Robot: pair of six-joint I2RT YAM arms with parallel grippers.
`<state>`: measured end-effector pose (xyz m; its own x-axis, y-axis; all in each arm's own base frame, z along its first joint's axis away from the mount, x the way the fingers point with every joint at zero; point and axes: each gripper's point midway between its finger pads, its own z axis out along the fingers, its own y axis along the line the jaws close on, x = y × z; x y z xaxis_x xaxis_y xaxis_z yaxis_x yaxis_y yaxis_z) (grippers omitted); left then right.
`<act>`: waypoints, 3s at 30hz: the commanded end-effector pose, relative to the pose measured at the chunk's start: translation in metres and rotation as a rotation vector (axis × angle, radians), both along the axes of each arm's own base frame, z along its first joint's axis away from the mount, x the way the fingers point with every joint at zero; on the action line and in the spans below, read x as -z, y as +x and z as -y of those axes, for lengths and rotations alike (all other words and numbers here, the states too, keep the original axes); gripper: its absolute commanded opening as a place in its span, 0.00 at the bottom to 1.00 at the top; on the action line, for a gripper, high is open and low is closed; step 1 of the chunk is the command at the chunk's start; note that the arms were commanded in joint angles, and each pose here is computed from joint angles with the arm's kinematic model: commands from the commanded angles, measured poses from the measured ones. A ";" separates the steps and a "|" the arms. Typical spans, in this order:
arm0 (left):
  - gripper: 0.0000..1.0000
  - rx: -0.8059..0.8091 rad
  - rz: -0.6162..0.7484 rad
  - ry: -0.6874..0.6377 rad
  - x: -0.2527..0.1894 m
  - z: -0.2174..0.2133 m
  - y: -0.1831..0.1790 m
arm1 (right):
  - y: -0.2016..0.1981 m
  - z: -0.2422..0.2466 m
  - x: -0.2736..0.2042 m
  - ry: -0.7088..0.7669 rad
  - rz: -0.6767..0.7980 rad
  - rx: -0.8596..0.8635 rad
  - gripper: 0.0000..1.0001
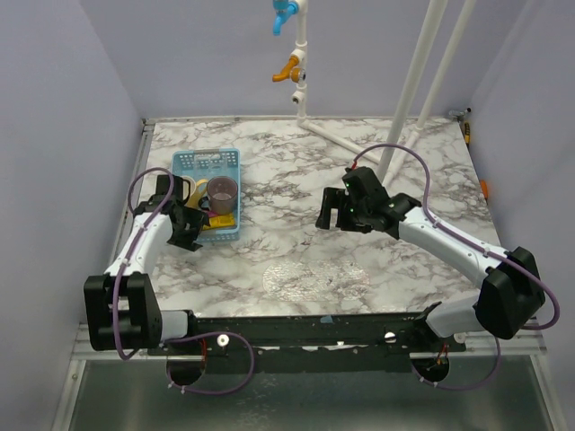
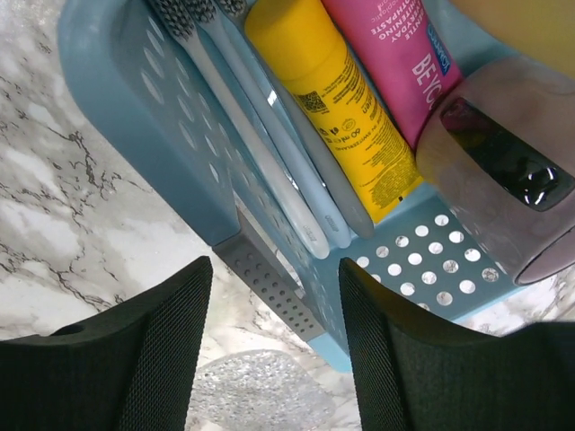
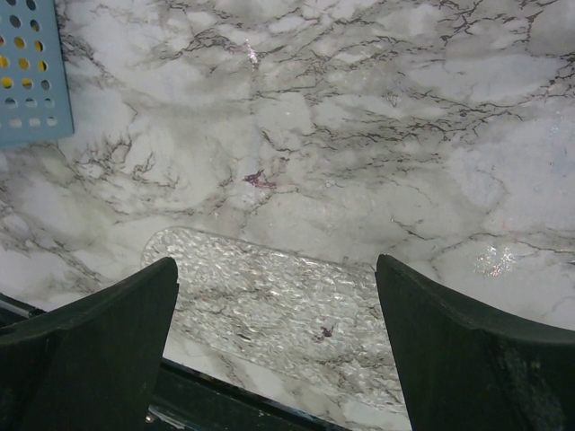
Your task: Prepare toiletry sets of a toothbrush and toothpaste on the tray
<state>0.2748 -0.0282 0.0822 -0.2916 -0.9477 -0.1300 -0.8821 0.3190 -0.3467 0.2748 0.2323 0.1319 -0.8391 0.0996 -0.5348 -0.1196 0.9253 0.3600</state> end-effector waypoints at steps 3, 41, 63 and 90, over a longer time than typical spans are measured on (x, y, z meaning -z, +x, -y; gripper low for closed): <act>0.52 0.027 0.001 -0.017 0.000 0.002 0.009 | -0.010 0.005 0.012 -0.028 -0.028 -0.022 0.94; 0.00 0.416 0.124 -0.027 -0.014 0.034 0.043 | -0.024 0.016 0.008 -0.026 -0.024 -0.020 0.94; 0.00 0.963 0.242 -0.022 -0.035 0.114 0.069 | -0.060 0.024 -0.031 0.018 0.020 -0.180 0.94; 0.00 1.204 0.189 0.052 -0.033 0.149 0.104 | -0.069 0.043 -0.035 -0.018 0.022 -0.124 0.94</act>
